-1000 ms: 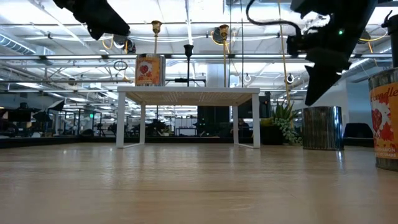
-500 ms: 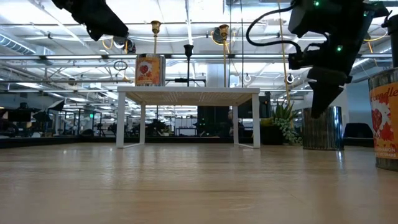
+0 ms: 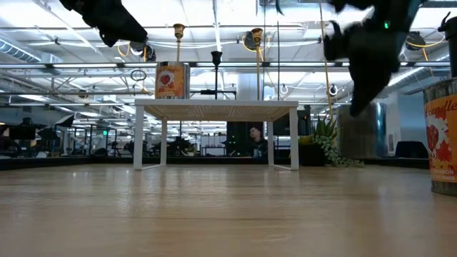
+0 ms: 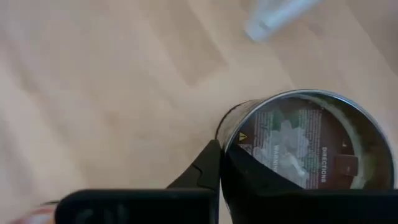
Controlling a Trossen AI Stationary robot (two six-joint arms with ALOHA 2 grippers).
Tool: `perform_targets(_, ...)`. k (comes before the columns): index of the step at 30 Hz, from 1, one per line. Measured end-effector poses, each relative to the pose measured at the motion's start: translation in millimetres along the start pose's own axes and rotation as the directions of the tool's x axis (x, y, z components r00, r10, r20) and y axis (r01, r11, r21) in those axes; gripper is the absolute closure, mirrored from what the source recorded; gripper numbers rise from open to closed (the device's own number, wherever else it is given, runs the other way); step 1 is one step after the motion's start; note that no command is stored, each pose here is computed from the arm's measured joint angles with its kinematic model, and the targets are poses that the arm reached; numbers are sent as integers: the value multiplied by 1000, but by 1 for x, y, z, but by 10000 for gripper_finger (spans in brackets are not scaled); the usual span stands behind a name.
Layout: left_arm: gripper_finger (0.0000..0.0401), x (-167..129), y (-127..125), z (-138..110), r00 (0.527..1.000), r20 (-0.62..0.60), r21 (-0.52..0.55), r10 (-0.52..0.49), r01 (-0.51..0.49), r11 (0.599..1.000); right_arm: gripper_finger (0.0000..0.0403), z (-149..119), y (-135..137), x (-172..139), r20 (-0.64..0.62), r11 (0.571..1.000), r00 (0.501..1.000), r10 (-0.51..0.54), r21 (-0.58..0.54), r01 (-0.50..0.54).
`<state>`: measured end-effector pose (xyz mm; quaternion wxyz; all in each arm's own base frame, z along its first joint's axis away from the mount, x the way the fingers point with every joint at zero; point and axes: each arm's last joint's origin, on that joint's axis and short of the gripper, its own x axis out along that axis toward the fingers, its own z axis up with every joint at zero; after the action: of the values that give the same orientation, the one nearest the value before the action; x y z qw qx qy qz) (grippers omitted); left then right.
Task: Pick & Place candle stick holders
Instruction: Put the brown scented candle on the shelf
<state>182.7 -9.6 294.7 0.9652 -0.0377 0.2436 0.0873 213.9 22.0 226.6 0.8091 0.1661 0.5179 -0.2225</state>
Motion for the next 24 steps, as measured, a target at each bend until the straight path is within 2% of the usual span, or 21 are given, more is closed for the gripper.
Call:
perform_targets(3, 313, 0, 0, 0, 1000, 0, 0, 0, 0, 1000, 400, 9, 15, -16, 44, 993, 992, 118, -16, -118)
perform_targets(5, 313, 0, 0, 0, 1000, 0, 0, 0, 0, 1000, 401, 17, 27, -25, 103, 974, 969, 225, -39, -222)
perform_targets(7, 313, 0, 0, 0, 1000, 0, 0, 0, 0, 1000, 401, 27, 40, -35, 195, 941, 920, 340, -77, -331)
perform_targets(10, 313, 0, 0, 0, 1000, 1, -1, 0, 0, 1000, 401, 38, 54, -47, 295, 867, 815, 499, -184, -464)
perform_targets(13, 313, 0, 0, 0, 1000, 1, -19, -1, 1, 1000, 402, 47, 63, -52, 331, 788, 716, 615, -282, -547)
perform_targets(14, 313, 0, 0, 0, 1000, 1, -27, -1, 1, 1000, 402, 50, 65, -51, 345, 778, 698, 628, -303, -550)
perform_targets(16, 313, 0, 0, 0, 1000, 1, -34, -1, 1, 999, 402, 57, 66, -47, 352, 785, 702, 618, -309, -536)
perform_targets(21, 313, 0, 0, 1, 1000, 11, -28, -2, 2, 1000, 402, 90, 66, -45, 324, 839, 786, 526, -349, -418)
perform_targets(24, 313, 0, 0, 2, 1000, 16, -29, -2, 3, 1000, 402, 118, 67, -54, 310, 841, 816, 487, -419, -343)
